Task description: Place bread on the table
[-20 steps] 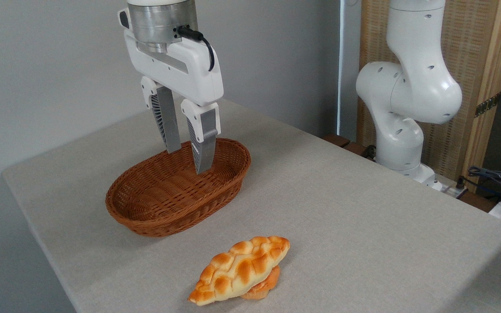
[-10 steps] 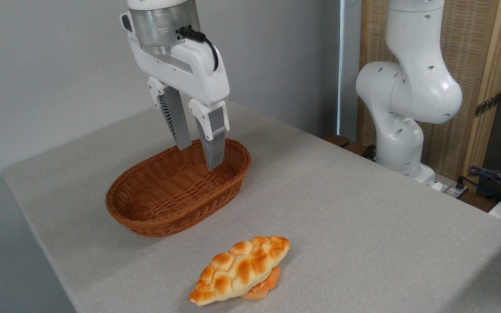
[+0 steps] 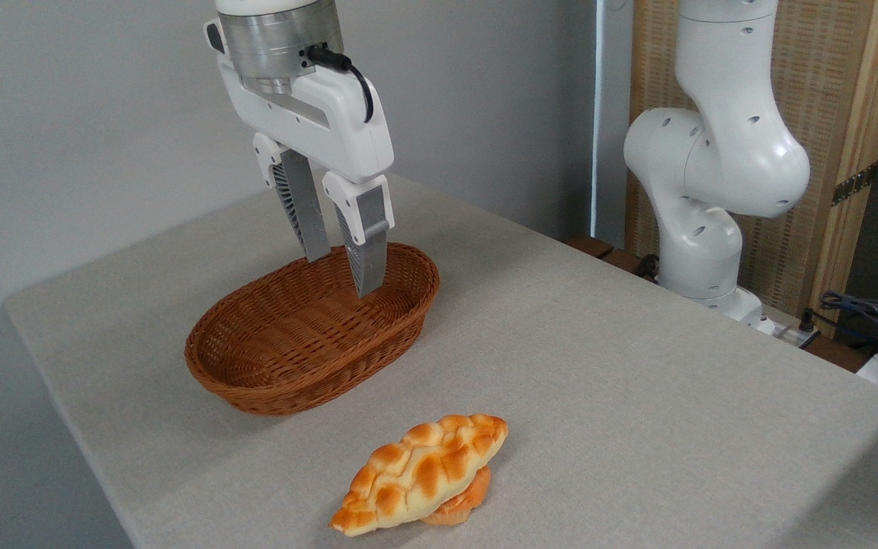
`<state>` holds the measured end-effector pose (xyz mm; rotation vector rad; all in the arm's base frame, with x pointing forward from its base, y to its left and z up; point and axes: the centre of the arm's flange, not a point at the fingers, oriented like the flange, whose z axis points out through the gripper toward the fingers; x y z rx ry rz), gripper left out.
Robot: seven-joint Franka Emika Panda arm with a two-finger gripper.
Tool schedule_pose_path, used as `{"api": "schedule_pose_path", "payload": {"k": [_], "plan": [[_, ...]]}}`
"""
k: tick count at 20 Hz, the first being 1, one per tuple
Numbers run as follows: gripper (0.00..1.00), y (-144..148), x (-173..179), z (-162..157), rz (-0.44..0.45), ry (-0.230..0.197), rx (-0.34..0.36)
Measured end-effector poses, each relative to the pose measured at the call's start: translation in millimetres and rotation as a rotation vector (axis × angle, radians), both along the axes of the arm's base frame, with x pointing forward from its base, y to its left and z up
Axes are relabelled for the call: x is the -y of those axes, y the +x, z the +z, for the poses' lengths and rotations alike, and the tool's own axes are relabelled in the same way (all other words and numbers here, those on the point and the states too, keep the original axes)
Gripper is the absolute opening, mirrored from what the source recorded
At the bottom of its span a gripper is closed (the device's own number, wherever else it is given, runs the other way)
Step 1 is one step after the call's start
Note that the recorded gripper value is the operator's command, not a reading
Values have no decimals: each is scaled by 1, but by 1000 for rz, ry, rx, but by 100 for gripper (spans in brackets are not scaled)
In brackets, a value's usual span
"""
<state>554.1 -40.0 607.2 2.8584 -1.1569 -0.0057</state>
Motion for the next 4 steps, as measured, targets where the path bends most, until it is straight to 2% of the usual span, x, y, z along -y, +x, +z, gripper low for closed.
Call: {"api": "schedule_pose_path", "payload": {"k": [4], "plan": [[100, 0, 4, 0, -10, 11, 2]]}}
